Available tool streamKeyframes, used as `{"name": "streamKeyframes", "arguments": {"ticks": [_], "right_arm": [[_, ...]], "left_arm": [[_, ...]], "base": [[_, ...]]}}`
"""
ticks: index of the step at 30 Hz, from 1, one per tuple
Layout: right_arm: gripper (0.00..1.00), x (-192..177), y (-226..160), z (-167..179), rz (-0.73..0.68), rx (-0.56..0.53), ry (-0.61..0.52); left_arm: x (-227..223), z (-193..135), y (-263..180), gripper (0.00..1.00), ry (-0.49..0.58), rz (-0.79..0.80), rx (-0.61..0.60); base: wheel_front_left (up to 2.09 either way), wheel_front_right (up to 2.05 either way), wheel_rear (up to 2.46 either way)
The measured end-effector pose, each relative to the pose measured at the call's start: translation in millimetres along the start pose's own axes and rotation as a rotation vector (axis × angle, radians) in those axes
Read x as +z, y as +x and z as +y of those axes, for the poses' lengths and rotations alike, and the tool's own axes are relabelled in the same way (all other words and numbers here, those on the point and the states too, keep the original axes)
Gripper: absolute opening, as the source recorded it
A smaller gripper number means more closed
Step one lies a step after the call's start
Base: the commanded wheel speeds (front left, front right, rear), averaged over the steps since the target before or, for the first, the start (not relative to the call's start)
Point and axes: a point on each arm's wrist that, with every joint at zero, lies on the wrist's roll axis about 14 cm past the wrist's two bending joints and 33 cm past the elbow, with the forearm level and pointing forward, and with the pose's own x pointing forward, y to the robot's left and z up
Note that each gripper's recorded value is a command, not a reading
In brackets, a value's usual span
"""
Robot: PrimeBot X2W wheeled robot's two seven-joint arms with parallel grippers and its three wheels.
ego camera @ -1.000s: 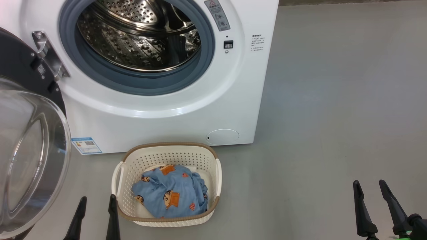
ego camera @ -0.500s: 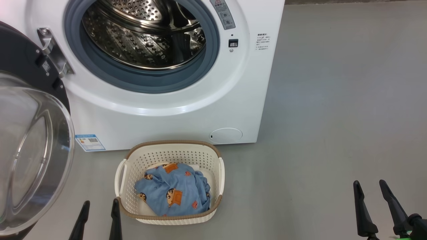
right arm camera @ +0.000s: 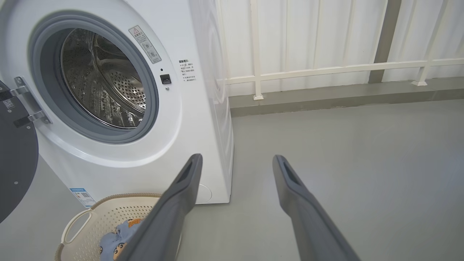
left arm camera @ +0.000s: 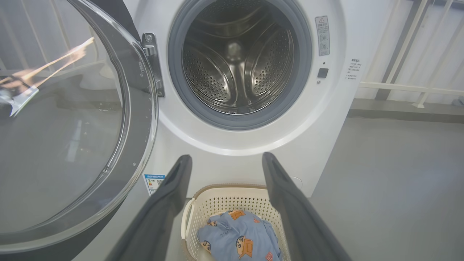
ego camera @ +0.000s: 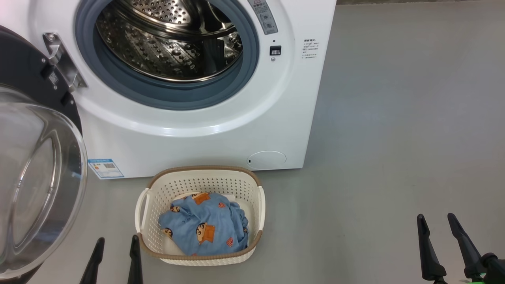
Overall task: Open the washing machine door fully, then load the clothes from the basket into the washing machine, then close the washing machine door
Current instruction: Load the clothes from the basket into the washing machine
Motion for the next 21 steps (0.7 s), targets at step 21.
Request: {"name": "streamKeyframes", "arguments": {"ticks": [21], "right_arm": [[1.00,-3.7,-0.4,-2.6,0.012,-0.010,0.000]], "left_arm": [[-6.0,1.0,2.0,1.00,0.000,0.019,-0.001]], "base": [[0.60,-0.60,0.00]]}}
